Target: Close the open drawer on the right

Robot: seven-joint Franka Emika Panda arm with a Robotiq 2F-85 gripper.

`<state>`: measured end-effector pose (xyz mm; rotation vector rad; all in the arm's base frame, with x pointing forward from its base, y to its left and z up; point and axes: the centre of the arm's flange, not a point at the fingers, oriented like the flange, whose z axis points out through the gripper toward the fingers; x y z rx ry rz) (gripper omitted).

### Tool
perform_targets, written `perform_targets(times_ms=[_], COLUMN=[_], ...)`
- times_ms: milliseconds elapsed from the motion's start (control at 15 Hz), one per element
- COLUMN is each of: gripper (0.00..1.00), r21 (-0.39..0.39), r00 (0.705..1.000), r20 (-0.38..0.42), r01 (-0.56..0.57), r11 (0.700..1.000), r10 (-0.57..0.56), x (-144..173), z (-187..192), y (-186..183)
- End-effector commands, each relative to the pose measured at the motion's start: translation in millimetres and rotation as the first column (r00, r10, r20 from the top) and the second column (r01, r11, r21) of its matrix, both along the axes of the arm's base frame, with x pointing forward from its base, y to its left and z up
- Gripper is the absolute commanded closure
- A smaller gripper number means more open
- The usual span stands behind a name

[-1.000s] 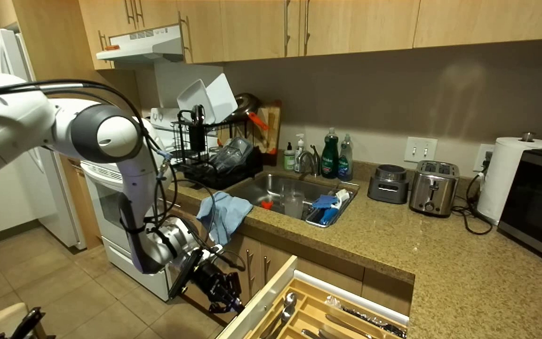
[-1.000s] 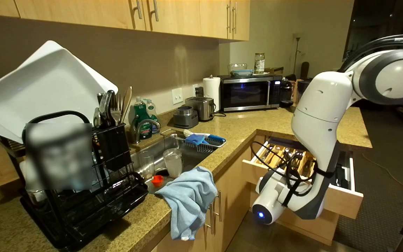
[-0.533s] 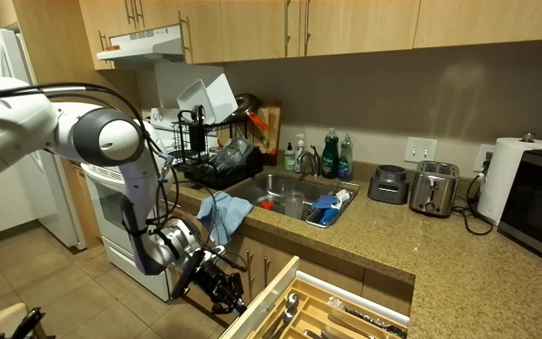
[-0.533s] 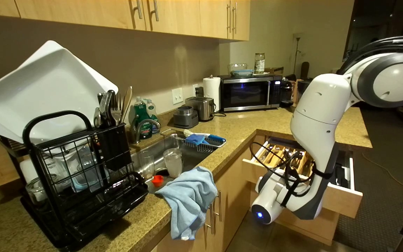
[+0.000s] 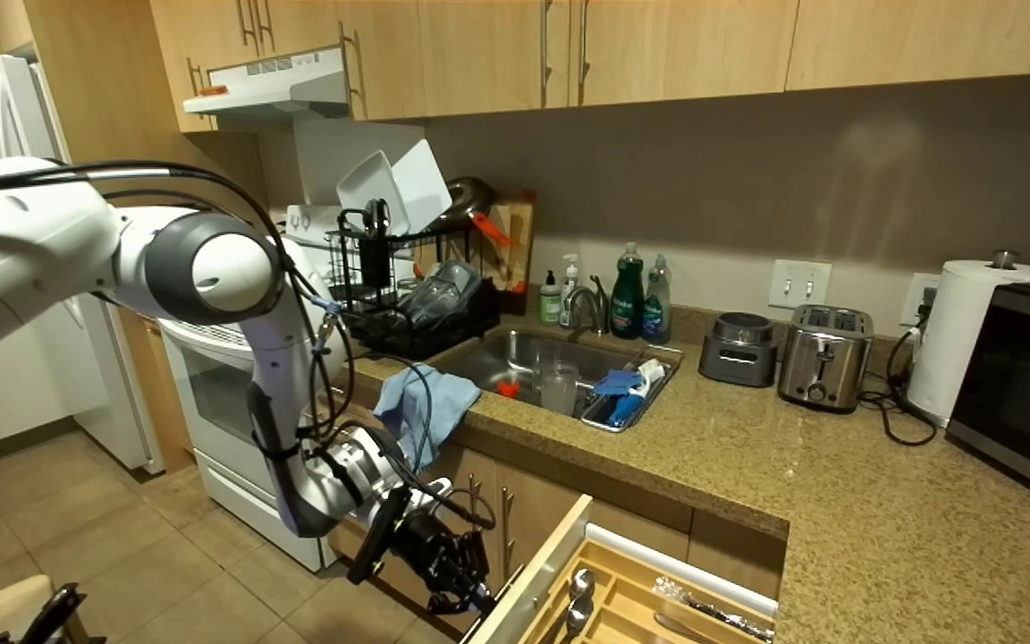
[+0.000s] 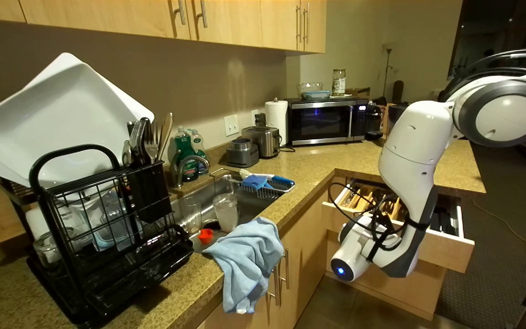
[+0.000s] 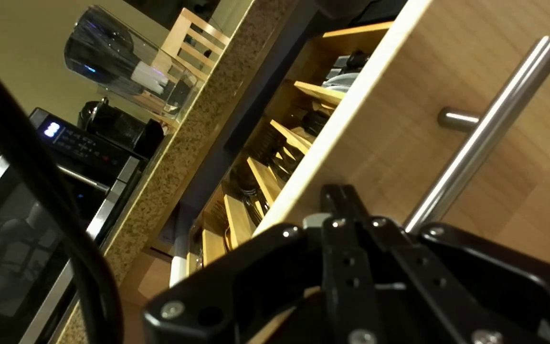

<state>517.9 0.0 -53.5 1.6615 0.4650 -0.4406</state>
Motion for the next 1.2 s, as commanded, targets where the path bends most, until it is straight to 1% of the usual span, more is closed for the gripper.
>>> perform_targets(times_ms=[0, 400, 667, 800, 867, 1000, 1067, 1133], gripper=[1.00, 1.00, 1.00, 1.00, 1.00, 1.00, 1.00, 1.00], r21=[-0.070, -0.117, -0.156, -0.098, -0.067, 0.015, 0.048, 0.057], r00=[0.997, 0.981, 0.957, 0.948, 0.948, 0.952, 0.957, 0.959], r20=[0.034, 0.100, 0.148, 0.123, 0.109, 0.092, 0.098, 0.104], r01=[0.067, 0.179, 0.270, 0.306, 0.308, 0.293, 0.269, 0.258], r11=[0.995, 0.977, 0.950, 0.947, 0.949, 0.956, 0.962, 0.964], r10=[-0.065, -0.167, -0.248, -0.293, -0.300, -0.293, -0.272, -0.263], x=[13, 36, 47, 48, 48, 50, 52, 55], z=[7, 18, 32, 36, 38, 41, 43, 48], y=[-55, -124, -176, -193, -195, -185, -173, -163])
